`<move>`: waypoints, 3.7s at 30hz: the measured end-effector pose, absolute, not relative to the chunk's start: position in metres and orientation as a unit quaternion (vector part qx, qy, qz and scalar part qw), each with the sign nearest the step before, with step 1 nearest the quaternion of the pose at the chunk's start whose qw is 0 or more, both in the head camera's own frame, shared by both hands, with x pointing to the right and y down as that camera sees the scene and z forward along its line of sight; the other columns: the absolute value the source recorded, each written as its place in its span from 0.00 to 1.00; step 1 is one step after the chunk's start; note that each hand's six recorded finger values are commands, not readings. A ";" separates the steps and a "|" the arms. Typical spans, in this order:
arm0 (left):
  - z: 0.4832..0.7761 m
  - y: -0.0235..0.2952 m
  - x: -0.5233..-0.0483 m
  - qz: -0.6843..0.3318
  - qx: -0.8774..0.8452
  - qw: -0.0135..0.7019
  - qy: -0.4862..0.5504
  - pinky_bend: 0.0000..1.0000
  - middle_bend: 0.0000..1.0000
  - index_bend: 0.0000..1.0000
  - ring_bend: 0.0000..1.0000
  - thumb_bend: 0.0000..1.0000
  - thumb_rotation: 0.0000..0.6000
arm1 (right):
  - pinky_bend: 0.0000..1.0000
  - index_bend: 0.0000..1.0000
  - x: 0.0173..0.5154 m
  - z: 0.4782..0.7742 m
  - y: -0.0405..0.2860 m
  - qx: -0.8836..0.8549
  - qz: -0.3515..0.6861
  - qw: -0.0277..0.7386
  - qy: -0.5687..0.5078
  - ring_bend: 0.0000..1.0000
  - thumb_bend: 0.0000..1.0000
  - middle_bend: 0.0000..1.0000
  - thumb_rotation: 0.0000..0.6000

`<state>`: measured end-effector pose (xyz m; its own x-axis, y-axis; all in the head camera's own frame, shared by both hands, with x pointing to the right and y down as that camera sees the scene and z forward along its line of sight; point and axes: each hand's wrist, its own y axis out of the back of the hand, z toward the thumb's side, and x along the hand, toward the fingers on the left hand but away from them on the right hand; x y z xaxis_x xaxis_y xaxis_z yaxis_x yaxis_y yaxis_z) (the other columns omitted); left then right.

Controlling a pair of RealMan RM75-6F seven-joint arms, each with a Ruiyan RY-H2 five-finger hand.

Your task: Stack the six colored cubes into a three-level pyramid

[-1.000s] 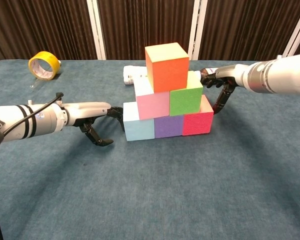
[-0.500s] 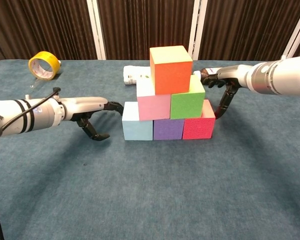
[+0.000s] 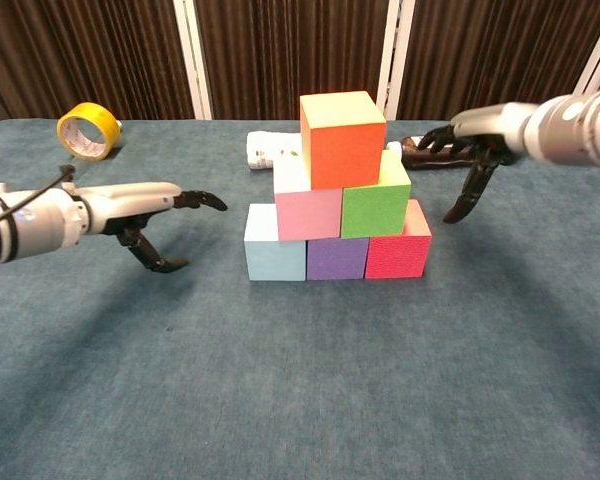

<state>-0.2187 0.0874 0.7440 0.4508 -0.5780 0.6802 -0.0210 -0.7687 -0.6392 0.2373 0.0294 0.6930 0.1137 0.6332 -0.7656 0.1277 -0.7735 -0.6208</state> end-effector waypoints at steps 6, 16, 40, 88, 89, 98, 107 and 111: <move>0.722 0.101 -0.231 -0.479 -0.808 0.279 0.198 0.00 0.00 0.08 0.00 0.43 0.94 | 0.05 0.05 0.248 0.659 0.016 -0.715 0.594 0.225 -0.292 0.00 0.21 0.13 1.00; 0.726 0.124 -0.224 -0.477 -0.816 0.285 0.160 0.00 0.00 0.08 0.00 0.43 0.94 | 0.04 0.07 0.257 0.661 0.018 -0.711 0.599 0.220 -0.295 0.00 0.21 0.13 1.00; 0.742 0.137 -0.190 -0.476 -0.831 0.262 0.120 0.00 0.00 0.07 0.00 0.40 0.23 | 0.00 0.07 0.250 0.710 0.036 -0.711 0.610 0.217 -0.272 0.00 0.21 0.05 1.00; 0.708 0.123 -0.211 -0.461 -0.820 0.292 0.172 0.00 0.00 0.07 0.00 0.40 0.24 | 0.00 0.06 0.238 0.678 0.021 -0.722 0.584 0.215 -0.303 0.00 0.21 0.05 1.00; 0.703 0.122 -0.210 -0.454 -0.822 0.296 0.176 0.00 0.00 0.07 0.00 0.40 0.23 | 0.00 0.06 0.236 0.676 0.019 -0.723 0.581 0.213 -0.307 0.00 0.21 0.05 1.00; 0.698 0.123 -0.184 -0.428 -0.839 0.295 0.160 0.00 0.00 0.07 0.00 0.40 0.23 | 0.00 0.06 0.219 0.685 0.017 -0.733 0.571 0.196 -0.314 0.00 0.21 0.05 1.00; 0.707 0.116 -0.175 -0.432 -0.839 0.292 0.155 0.00 0.00 0.07 0.00 0.40 0.23 | 0.00 0.06 0.209 0.691 0.018 -0.734 0.569 0.195 -0.314 0.00 0.21 0.05 1.00; 0.708 0.114 -0.172 -0.431 -0.840 0.292 0.154 0.00 0.00 0.07 0.00 0.40 0.23 | 0.00 0.06 0.208 0.691 0.018 -0.734 0.569 0.195 -0.315 0.00 0.21 0.05 1.00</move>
<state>-0.1722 0.1139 0.7082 0.5816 -0.5100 0.6338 -0.0071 -0.7822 -0.6230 0.2077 0.0181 0.6912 0.1536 0.6843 -0.7128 0.2406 -0.7256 -0.6447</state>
